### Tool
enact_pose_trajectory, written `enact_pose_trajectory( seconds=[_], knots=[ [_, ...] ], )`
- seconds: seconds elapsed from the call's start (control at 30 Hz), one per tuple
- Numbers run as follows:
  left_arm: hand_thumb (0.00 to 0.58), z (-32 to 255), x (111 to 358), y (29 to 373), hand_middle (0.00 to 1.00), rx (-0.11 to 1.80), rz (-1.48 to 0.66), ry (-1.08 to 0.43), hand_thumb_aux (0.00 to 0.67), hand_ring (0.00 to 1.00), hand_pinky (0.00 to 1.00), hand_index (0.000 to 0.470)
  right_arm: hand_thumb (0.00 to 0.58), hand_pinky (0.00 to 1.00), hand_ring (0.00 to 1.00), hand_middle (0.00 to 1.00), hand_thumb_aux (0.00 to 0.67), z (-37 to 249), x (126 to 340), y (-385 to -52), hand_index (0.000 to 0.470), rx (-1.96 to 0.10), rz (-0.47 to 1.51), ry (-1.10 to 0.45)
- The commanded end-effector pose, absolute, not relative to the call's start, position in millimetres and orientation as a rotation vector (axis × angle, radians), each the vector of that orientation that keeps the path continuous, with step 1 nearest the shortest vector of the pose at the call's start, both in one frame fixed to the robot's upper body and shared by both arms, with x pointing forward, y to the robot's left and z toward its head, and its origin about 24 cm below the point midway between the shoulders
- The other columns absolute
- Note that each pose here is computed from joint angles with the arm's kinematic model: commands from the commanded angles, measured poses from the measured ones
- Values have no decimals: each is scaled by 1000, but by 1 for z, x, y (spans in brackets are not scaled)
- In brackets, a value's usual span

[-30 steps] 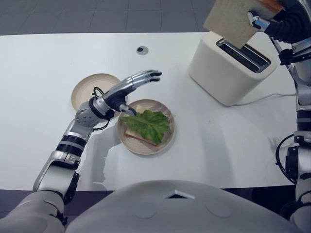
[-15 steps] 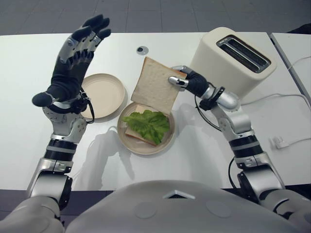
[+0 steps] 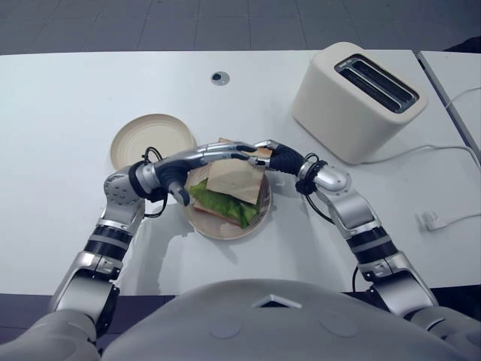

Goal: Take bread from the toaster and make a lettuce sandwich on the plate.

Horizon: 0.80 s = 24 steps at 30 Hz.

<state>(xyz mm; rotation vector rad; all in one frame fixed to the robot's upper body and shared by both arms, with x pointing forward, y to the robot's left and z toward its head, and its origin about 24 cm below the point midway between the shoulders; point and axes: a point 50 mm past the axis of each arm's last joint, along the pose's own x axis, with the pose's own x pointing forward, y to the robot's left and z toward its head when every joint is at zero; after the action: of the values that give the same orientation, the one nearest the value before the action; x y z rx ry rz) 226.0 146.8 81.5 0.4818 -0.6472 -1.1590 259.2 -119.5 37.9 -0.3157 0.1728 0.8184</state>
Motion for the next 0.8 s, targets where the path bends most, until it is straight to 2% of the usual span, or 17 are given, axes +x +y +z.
enact_pose_trajectory(
  seconds=[0.03,0.3,0.5,0.8],
  knots=[
    [0,77,228,149,0,504,-1170,-620,0,0,0,0,580,1000,1000,1000,670,48,261,-117,470,-289,819,112],
    [0,83,225,148,0,461,-1153,-668,0,0,0,0,580,1000,1000,1000,670,67,257,-115,470,-176,885,56],
    [0,77,220,147,0,472,-1214,-635,0,0,0,0,580,1000,1000,1000,670,49,243,-107,470,-218,978,161],
    [0,65,201,148,0,520,-1347,-554,0,0,0,0,580,1000,1000,1000,670,38,250,-100,470,-319,1007,226]
  ],
)
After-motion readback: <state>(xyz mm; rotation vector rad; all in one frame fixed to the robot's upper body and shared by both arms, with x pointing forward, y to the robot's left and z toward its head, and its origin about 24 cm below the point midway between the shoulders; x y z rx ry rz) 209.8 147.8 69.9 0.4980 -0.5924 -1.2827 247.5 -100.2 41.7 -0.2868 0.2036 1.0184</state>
